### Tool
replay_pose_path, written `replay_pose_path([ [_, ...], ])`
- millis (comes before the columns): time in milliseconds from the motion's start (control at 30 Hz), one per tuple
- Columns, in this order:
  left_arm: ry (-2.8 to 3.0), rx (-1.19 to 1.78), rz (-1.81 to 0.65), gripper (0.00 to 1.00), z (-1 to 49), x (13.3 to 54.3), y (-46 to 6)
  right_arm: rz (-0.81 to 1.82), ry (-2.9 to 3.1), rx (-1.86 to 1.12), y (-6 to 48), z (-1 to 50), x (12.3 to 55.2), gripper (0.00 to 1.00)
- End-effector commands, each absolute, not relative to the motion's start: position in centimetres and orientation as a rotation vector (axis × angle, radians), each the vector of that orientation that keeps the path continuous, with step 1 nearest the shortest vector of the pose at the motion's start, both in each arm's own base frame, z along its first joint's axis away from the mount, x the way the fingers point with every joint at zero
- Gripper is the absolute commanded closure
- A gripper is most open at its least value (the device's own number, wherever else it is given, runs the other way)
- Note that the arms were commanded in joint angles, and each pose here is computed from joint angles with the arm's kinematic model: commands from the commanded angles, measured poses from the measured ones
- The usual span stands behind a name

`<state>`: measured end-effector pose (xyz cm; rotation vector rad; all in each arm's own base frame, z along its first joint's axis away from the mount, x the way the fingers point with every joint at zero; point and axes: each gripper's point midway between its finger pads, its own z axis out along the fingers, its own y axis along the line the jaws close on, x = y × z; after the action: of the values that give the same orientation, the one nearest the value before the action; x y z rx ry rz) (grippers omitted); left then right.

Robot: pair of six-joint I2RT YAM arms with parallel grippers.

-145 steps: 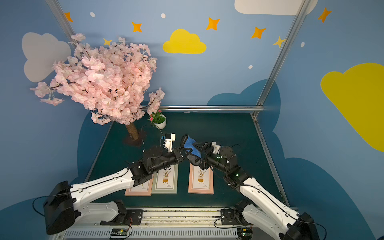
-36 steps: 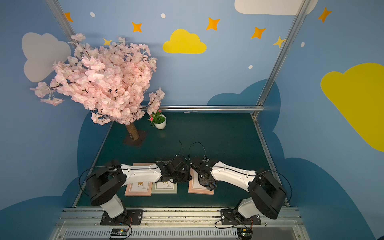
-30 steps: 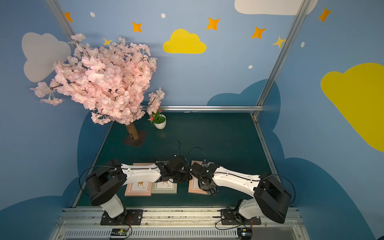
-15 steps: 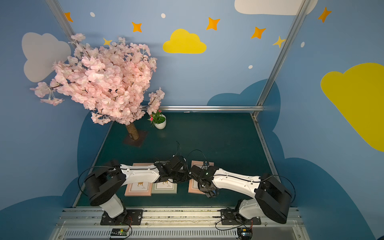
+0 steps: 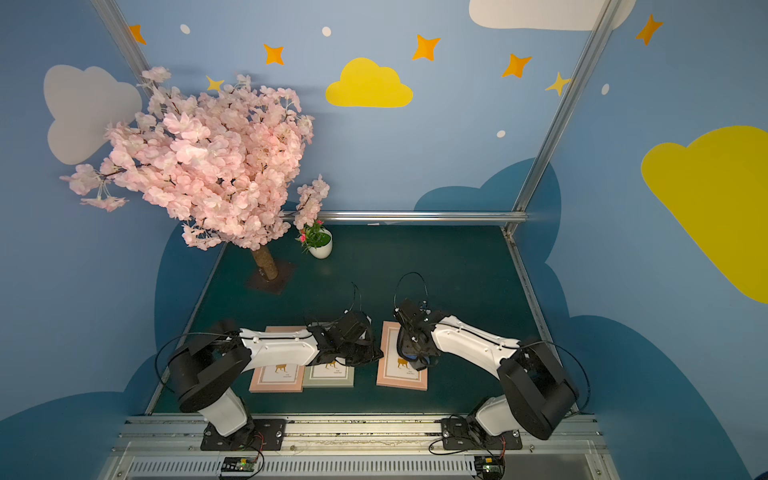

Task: Wipe the picture frame with a cloth
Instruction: Wipe the dirt from the picture frame.

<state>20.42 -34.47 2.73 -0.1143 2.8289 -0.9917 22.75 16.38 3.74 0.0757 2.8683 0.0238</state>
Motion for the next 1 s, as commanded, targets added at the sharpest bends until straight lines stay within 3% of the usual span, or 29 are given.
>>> replay_pose_path([
  [0, 2.978, -0.153, -0.8, 0.85, -1.5, 18.0, -31.6, 0.001, 2.932, 0.018, 16.2, 2.0, 23.1, 1.0],
  [167, 2.977, -0.163, -0.801, 0.88, -1.6, 17.9, -31.4, 0.031, 2.967, -0.008, 16.6, 1.7, 22.8, 1.0],
  [633, 2.977, -0.166, -0.802, 0.96, -1.7, 17.9, -31.4, -0.077, 3.07, -0.113, 15.5, 2.1, 13.3, 1.0],
  [967, 2.981, -0.163, -0.795, 0.97, -1.7, 17.8, -31.3, -0.097, 3.061, -0.108, 14.3, 3.7, 10.0, 1.0],
])
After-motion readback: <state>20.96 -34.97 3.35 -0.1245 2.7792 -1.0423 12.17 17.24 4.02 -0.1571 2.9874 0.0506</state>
